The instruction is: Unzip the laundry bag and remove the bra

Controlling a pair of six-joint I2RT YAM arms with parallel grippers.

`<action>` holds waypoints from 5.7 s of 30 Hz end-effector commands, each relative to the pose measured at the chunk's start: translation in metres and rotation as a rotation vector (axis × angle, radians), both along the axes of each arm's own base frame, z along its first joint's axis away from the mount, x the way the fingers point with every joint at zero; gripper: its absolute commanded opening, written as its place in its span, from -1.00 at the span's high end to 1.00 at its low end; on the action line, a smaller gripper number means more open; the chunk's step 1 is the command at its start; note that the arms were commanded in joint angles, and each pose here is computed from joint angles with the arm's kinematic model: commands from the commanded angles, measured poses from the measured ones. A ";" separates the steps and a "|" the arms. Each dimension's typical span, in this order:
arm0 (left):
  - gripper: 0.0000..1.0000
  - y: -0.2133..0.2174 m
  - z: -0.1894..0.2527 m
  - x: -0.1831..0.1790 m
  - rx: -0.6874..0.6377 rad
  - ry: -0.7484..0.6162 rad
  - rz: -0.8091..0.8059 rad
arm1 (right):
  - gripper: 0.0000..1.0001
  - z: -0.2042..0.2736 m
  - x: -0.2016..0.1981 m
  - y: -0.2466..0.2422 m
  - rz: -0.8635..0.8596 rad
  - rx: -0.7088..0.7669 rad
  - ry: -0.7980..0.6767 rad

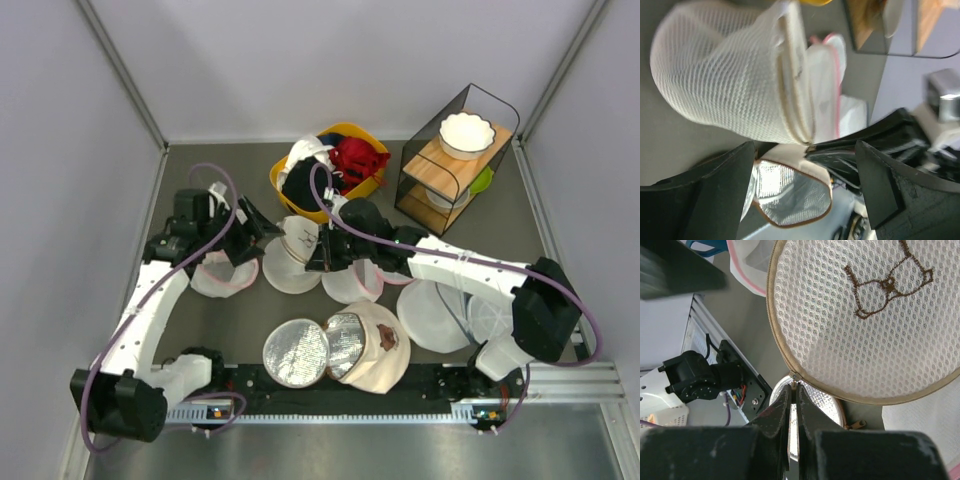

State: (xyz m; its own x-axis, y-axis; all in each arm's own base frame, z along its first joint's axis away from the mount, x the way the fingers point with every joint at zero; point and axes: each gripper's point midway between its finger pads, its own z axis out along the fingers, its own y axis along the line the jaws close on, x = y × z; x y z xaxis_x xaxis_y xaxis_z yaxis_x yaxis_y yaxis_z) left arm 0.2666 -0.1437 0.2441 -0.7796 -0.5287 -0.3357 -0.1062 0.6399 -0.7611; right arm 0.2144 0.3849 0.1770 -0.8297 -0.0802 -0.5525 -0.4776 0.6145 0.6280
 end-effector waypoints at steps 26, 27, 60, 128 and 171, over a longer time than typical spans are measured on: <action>1.00 0.019 -0.007 0.028 0.076 -0.011 0.121 | 1.00 -0.038 0.017 -0.061 -0.138 -0.101 0.001; 1.00 0.020 -0.008 0.031 0.076 -0.014 0.124 | 1.00 -0.033 0.015 -0.058 -0.124 -0.090 -0.006; -0.63 -0.038 -0.044 -0.004 -0.120 0.136 -0.021 | 1.00 0.022 0.006 0.004 0.005 0.029 -0.019; 1.00 0.018 -0.025 0.032 0.115 0.064 0.092 | 1.00 0.001 0.035 -0.084 -0.182 -0.048 -0.130; -0.07 -0.070 -0.064 0.006 -0.117 0.185 -0.020 | 1.00 0.014 0.024 -0.045 -0.133 -0.013 -0.100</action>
